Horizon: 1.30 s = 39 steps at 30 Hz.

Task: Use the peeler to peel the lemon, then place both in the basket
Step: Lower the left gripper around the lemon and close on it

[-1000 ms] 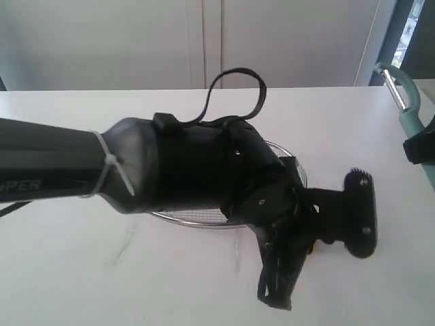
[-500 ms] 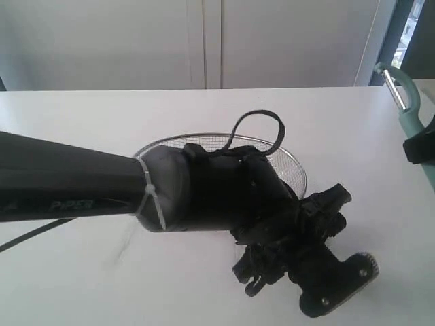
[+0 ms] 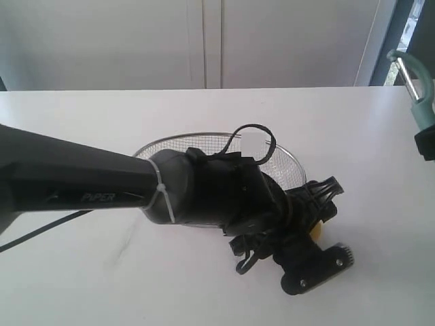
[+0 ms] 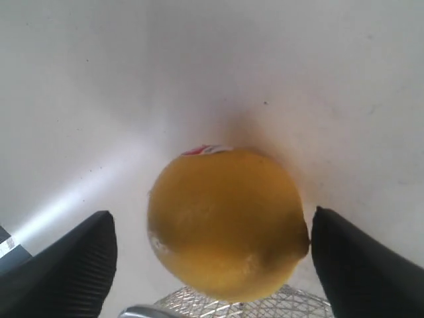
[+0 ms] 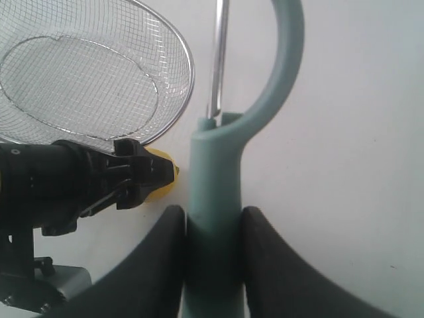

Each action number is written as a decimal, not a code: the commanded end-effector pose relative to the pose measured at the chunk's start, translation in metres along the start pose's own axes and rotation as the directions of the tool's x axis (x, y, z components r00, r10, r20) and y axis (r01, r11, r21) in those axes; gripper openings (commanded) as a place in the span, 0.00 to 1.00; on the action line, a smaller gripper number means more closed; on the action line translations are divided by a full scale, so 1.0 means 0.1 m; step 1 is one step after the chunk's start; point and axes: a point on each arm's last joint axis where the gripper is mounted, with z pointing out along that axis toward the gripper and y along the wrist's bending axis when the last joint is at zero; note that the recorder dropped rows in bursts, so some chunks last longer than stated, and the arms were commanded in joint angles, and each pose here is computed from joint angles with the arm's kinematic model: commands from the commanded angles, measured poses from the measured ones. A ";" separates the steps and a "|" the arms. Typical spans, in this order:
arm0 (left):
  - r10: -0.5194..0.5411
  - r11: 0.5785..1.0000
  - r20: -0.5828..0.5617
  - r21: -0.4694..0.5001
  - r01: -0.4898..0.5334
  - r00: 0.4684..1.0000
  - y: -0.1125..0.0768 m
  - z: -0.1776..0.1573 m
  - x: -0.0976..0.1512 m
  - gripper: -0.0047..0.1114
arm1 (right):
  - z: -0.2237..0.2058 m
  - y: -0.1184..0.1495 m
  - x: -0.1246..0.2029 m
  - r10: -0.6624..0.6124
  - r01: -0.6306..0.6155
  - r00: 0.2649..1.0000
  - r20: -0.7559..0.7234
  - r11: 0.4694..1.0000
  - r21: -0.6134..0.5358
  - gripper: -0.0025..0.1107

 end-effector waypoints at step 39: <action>0.013 1.000 0.039 -0.017 -0.012 0.999 0.06 -0.01 -0.26 0.04 | -0.03 -0.01 -0.02 0.007 -0.008 1.000 0.026 1.000 0.014 0.02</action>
